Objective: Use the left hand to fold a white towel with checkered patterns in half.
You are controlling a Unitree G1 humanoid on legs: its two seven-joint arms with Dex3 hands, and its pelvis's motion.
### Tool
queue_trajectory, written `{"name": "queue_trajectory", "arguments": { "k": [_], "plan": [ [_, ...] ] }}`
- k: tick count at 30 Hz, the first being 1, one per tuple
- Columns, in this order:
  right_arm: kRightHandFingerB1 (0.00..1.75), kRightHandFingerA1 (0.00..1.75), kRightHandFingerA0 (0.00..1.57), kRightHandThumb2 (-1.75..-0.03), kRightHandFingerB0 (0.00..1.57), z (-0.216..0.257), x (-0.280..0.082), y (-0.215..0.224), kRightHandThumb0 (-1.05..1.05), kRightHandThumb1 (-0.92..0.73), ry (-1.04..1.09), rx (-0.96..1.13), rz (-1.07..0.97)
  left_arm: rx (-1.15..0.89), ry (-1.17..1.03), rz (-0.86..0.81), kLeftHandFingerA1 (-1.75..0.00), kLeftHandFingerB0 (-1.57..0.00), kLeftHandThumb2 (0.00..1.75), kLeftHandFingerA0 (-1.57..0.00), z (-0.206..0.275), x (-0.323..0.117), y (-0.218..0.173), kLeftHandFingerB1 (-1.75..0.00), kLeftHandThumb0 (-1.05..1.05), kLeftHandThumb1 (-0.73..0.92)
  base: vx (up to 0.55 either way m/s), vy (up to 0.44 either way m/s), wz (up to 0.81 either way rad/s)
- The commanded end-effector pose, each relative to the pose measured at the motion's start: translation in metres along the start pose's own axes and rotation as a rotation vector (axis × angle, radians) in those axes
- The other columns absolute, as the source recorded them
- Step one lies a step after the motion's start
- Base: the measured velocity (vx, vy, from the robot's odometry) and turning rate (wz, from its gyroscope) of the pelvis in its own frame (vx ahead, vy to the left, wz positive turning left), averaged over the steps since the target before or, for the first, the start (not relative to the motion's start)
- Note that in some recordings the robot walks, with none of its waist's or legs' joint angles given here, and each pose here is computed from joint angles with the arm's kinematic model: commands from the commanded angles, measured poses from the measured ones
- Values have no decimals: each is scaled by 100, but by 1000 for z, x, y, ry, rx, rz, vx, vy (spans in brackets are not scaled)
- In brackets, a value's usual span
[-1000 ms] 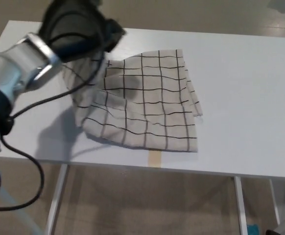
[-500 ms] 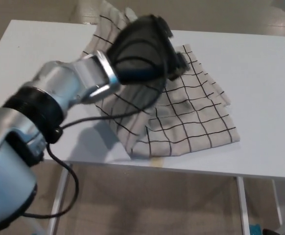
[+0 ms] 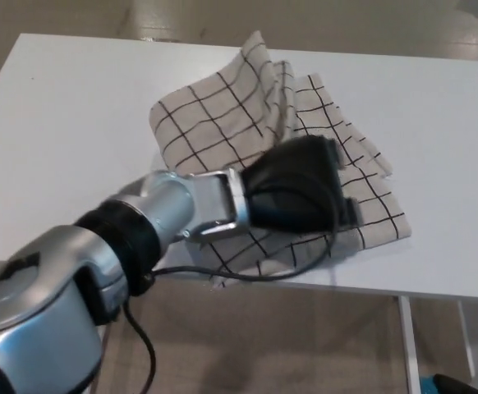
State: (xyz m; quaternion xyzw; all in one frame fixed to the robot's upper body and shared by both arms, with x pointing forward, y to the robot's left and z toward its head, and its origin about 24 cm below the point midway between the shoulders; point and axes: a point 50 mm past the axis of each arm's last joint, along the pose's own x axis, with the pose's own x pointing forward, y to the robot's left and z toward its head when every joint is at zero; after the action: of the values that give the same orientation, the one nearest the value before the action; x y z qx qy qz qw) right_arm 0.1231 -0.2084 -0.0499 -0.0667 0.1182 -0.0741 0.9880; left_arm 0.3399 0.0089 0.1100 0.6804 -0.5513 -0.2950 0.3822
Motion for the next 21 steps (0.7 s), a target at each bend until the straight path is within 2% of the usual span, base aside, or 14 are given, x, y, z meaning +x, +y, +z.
{"name": "queue_trajectory", "arguments": {
  "k": [1,3,4,5,6,8,9,10,11,12,21],
  "plan": [
    [50,59,46,-59,57,4,3,2,-37,-66,-28,-14,-7,15,-94,38,-175,-77,56,-87,19,22,5,-164,-25,53,0,0,0],
    [50,59,46,-59,57,4,4,3,-37,-66,-30,-15,-6,7,-106,44,-175,-79,56,-88,23,24,5,-162,-25,53,0,0,0],
    [50,59,46,-59,57,4,4,3,-37,-66,-33,-13,-4,-43,-97,25,-152,-89,58,-83,28,26,1,-91,-32,50,0,0,0],
    [50,59,46,-59,57,4,4,3,-37,-66,-34,-11,-3,-78,-87,11,-152,-89,58,-83,31,27,-1,-91,-32,50,0,0,0],
    [50,59,46,-59,57,4,5,4,-38,-66,-37,-7,0,-147,-31,-118,-73,-50,56,-47,36,30,-10,-45,-56,52,0,0,0],
    [50,59,46,-59,57,4,6,4,-38,-66,-37,-7,1,-165,-13,-170,-73,-50,56,-47,37,31,-13,-45,-56,52,0,0,0],
    [50,59,46,-59,57,4,6,4,-38,-66,-38,-2,1,-227,58,-273,0,0,58,0,37,34,-15,-6,-80,55,0,0,0],
    [50,59,46,-59,57,4,6,3,-38,-66,-39,3,2,-328,134,-409,0,0,58,0,39,37,-19,-6,-80,55,0,0,0],
    [49,59,46,-59,56,5,7,4,-38,-66,-43,15,6,-404,162,-480,0,0,59,0,40,40,-17,0,-94,59,0,0,0],
    [49,59,46,-59,56,5,8,4,-38,-66,-45,20,8,-428,168,-499,0,0,59,0,40,41,-16,0,-94,59,0,0,0],
    [49,59,46,-59,56,5,13,6,-37,-64,-46,12,4,-494,157,-479,0,0,62,0,31,43,1,0,-96,64,0,0,0]
  ]
}}
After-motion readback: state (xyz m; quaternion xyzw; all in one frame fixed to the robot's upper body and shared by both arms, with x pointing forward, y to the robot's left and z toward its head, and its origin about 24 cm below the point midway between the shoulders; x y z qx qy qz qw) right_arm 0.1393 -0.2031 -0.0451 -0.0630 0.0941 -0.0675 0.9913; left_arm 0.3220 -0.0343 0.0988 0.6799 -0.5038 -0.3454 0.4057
